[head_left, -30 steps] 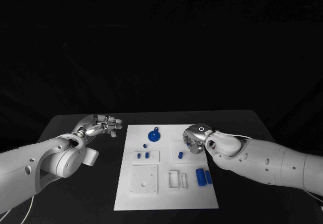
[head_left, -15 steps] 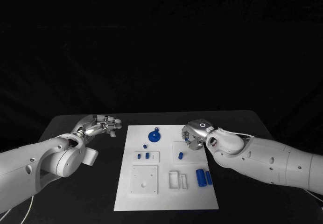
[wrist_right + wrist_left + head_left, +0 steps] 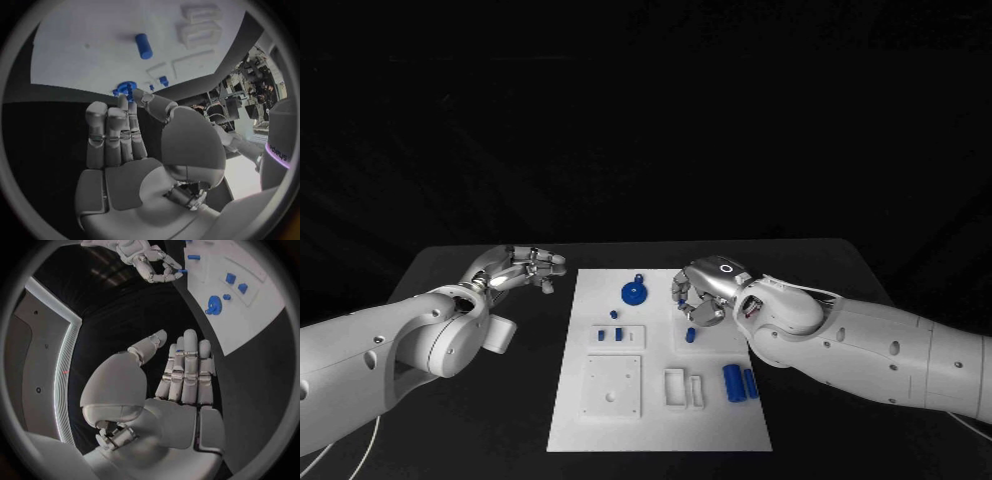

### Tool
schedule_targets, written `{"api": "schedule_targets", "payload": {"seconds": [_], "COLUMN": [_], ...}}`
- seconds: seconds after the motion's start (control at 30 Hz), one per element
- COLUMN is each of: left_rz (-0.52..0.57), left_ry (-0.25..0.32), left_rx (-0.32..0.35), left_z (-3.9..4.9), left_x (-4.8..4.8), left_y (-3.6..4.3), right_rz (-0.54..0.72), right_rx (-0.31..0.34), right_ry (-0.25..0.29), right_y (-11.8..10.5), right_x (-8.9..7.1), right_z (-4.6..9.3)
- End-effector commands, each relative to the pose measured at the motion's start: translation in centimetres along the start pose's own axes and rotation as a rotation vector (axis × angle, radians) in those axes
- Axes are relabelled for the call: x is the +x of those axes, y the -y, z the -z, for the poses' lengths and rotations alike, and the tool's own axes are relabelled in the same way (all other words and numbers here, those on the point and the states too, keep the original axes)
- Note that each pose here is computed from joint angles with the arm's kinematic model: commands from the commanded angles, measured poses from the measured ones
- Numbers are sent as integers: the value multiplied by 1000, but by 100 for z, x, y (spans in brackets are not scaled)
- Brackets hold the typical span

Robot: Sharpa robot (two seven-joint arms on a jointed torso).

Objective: Assemble the parts on the task board

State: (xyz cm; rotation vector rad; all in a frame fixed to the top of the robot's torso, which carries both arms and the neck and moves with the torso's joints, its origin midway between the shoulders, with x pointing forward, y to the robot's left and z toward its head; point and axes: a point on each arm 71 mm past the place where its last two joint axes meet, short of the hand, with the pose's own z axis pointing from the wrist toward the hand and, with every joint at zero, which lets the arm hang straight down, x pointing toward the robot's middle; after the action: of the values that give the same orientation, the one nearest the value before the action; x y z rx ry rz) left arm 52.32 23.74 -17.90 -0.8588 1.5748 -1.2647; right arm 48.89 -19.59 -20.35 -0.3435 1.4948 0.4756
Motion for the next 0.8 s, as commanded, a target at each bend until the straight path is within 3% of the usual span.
{"api": "schedule_targets", "payload": {"seconds": [0.03,0.27,0.8], "left_rz": [13,16,24], "left_ry": [-1,0,-2], "left_rx": [16,16,17], "left_z": [-9,-19,-34], "left_x": [25,46,93], "left_y": [24,29,42], "right_rz": [-93,-134,-128], "right_rx": [-50,-113,-208], "right_ry": [28,29,-60], "right_y": [-155,-432,-886], "right_x": [-28,-4,519], "right_z": [-24,-92,-55]}}
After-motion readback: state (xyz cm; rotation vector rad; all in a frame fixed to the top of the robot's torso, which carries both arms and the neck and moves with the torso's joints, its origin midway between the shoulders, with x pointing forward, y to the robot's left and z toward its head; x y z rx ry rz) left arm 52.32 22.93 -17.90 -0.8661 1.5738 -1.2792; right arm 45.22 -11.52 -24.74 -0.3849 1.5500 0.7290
